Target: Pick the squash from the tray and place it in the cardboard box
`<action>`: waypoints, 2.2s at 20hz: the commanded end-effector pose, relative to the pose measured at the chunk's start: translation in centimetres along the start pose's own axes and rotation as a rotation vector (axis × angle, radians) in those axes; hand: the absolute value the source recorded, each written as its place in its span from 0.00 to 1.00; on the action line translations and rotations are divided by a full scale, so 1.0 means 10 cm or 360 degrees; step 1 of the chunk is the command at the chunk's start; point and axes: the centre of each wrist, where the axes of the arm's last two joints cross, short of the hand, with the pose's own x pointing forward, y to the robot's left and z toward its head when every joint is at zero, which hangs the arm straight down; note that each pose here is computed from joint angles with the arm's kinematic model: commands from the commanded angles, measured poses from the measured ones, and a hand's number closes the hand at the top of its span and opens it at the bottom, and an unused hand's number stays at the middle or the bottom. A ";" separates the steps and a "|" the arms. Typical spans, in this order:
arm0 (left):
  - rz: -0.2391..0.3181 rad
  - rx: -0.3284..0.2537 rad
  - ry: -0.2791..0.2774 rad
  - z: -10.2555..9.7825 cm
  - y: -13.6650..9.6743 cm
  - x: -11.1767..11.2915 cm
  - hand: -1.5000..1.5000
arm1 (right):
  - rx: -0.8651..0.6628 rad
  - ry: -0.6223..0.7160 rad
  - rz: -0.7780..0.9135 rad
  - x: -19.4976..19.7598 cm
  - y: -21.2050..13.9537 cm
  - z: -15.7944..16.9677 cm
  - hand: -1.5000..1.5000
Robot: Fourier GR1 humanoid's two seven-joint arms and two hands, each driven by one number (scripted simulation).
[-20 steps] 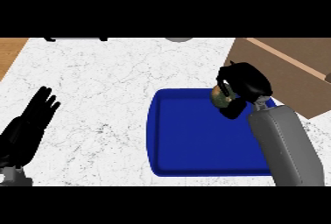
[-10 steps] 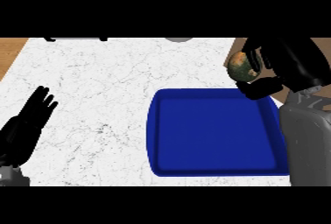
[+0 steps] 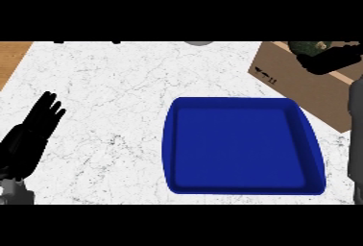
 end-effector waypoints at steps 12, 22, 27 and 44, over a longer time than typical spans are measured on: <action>0.0028 -0.0007 -0.0017 -0.16 -0.04 0.04 0.50 | 0.0023 -0.0023 0.0049 -0.74 0.48 -0.47 1.00; 0.0027 -0.0048 -0.0019 -0.02 -0.10 0.03 0.50 | 0.0358 0.0175 -0.0072 -1.30 1.03 -0.45 1.00; 0.0017 -0.0054 -0.0007 0.03 -0.17 0.00 0.50 | 0.0488 0.0348 -0.0089 -1.65 1.10 -0.30 0.00; -0.0006 0.0008 0.0005 -0.01 -0.11 0.04 0.50 | -0.0214 0.0364 -0.1179 -2.07 0.65 -0.25 0.00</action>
